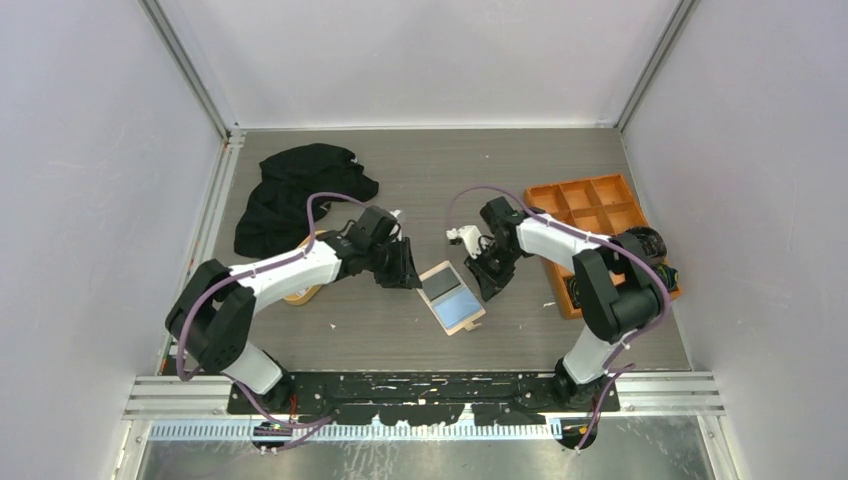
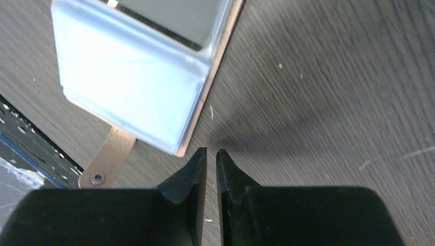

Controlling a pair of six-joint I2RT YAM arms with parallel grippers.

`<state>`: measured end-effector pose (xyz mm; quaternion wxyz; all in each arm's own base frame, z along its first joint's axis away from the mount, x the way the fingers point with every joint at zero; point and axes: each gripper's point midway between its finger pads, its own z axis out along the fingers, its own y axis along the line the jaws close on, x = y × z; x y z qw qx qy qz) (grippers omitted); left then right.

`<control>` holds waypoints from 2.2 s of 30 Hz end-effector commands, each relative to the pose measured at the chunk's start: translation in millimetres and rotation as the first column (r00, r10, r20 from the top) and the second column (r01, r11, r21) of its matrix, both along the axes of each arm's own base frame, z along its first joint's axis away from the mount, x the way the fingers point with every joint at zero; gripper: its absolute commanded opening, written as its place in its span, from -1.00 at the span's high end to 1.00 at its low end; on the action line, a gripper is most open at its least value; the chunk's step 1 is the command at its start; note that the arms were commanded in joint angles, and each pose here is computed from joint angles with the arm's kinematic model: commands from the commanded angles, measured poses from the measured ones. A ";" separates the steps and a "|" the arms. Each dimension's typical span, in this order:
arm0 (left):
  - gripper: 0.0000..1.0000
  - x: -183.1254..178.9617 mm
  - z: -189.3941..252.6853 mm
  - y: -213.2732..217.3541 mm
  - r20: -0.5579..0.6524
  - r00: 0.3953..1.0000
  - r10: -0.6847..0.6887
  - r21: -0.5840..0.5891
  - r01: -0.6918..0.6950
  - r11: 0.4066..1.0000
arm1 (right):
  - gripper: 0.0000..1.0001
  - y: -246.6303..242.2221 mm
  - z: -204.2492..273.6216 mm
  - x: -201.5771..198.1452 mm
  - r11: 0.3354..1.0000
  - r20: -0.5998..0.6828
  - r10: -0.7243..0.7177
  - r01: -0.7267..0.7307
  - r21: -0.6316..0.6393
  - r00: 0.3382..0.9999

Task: Put the credit cards into the card holder
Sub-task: Adjust the card holder at the center of the board, then move the storage box to the center of the board.

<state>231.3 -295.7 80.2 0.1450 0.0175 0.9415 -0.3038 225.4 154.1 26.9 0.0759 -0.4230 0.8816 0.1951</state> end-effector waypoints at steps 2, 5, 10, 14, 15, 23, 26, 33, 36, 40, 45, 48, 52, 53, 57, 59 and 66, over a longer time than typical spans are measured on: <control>0.50 -6.3 -21.2 13.3 -0.082 0.997 0.015 0.052 -0.011 0.999 | 0.64 13.9 -0.2 14.3 0.996 -0.007 -0.082 0.081 -0.039 0.997; 0.58 -6.9 -32.8 11.8 -0.138 0.990 0.006 0.067 0.004 0.998 | 0.65 13.7 -6.9 13.9 0.993 -0.027 -0.101 0.099 -0.060 0.995; 0.59 -6.9 -40.9 25.7 -0.187 0.982 0.004 0.132 0.022 0.991 | 0.65 25.4 -6.4 8.4 0.992 -0.069 -0.127 0.125 -0.024 0.990; 0.58 4.3 -43.8 34.5 -0.221 0.975 0.016 0.122 0.011 0.992 | 0.64 48.6 -3.6 1.4 0.992 -0.103 -0.122 0.123 0.008 0.987; 0.59 7.7 -46.0 35.6 -0.233 0.972 0.022 0.109 0.004 0.994 | 0.64 54.3 -1.9 2.4 0.991 -0.104 -0.131 0.133 0.014 0.986; 0.58 16.0 -64.3 21.2 -0.314 0.949 -0.001 0.061 0.021 0.998 | 0.60 101.6 13.0 -10.4 0.987 -0.192 -0.085 0.109 0.116 0.978; 0.57 26.8 -62.7 9.8 -0.322 0.946 -0.029 0.039 0.044 0.998 | 0.59 99.6 22.0 -7.8 0.988 -0.155 -0.056 0.077 0.136 0.986; 0.57 57.6 -62.4 -24.4 -0.341 0.933 -0.112 -0.042 0.104 0.994 | 0.53 68.3 88.8 17.0 0.950 0.078 -0.019 -0.006 0.311 0.997; 0.57 70.5 -61.6 -44.4 -0.342 0.926 -0.158 -0.105 0.129 0.986 | 0.49 53.0 118.4 25.9 0.928 0.196 -0.041 -0.035 0.371 0.980; 0.57 84.5 -40.3 -71.9 -0.286 0.931 -0.227 -0.180 0.181 0.967 | 0.39 42.1 148.4 39.5 0.932 0.299 -0.058 -0.056 0.359 0.952; 0.55 109.9 24.7 -55.9 -0.030 0.981 -0.193 -0.128 0.187 0.974 | 0.31 50.3 184.8 58.8 0.917 0.336 -0.103 -0.041 0.397 0.936; 0.53 115.6 58.8 -18.3 0.145 0.985 -0.098 -0.085 0.111 0.990 | 0.19 59.2 208.3 67.7 0.892 0.342 -0.126 -0.044 0.450 0.931; 0.49 100.2 89.9 46.1 0.404 0.915 -0.018 0.029 0.007 1.000 | -0.98 79.3 205.7 70.3 0.835 0.251 -0.083 -0.070 0.545 0.964; 0.43 95.3 92.8 61.8 0.455 0.890 -0.010 0.064 -0.021 0.998 | -0.99 86.4 201.7 68.5 0.817 0.188 -0.063 -0.058 0.573 0.980; -0.45 88.7 78.6 140.4 0.529 0.841 0.113 0.229 -0.270 0.935 | -0.84 99.5 184.7 60.2 0.820 0.046 0.039 -0.058 0.569 0.998; -0.61 85.1 65.9 169.2 0.475 0.860 0.187 0.241 -0.331 0.912 | -0.83 103.2 174.9 63.5 0.826 0.086 0.024 -0.068 0.560 0.996; -0.60 106.7 30.6 201.9 0.291 0.883 0.367 0.182 -0.428 0.885 | -0.80 106.9 151.4 61.8 0.841 0.049 -0.005 -0.022 0.540 0.999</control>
